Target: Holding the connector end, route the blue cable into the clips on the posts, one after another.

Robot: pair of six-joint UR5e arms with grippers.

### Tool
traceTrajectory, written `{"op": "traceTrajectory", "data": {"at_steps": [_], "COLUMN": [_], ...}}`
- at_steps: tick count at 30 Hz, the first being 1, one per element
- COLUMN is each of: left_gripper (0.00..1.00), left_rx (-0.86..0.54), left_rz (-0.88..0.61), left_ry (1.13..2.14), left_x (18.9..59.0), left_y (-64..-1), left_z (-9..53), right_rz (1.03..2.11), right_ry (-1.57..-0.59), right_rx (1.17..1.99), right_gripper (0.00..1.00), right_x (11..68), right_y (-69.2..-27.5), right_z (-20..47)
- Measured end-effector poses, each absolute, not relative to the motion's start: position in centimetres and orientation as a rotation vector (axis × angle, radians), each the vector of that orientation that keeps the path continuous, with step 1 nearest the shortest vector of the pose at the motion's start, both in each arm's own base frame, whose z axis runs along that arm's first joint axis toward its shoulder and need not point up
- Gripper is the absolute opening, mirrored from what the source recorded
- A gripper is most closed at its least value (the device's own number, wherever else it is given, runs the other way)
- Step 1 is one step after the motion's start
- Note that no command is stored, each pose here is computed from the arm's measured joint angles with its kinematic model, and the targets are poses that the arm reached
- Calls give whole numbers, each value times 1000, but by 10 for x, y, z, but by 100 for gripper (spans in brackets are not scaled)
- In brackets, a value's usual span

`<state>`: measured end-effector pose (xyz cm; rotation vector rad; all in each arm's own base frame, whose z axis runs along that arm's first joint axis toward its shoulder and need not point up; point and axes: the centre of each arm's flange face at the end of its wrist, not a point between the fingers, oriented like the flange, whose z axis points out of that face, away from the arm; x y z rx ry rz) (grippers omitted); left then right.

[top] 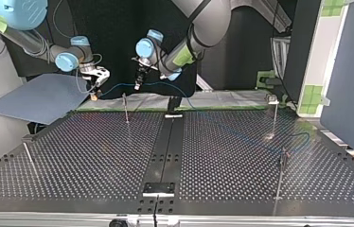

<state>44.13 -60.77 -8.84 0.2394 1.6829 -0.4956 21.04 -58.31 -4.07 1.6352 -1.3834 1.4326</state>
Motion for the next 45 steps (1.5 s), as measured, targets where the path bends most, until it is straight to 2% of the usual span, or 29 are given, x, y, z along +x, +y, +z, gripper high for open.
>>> {"op": "traceTrajectory", "data": {"at_steps": [14,31,45], "left_gripper": [0,0,0], "left_rx": [167,167,149], "left_rz": [-570,-593,-608], "left_ry": [1637,1644,1620], "left_x": [459,466,478], "left_y": [-626,-625,-630], "left_z": [-81,-96,-85], "right_rz": [1523,1513,1546], "right_ry": [-1371,-1384,-1338], "right_rx": [1681,1658,1678], "right_gripper": [0,0,0], "right_x": [207,190,201], "right_y": [-588,-604,-611], "right_z": [-44,-39,-32]}}
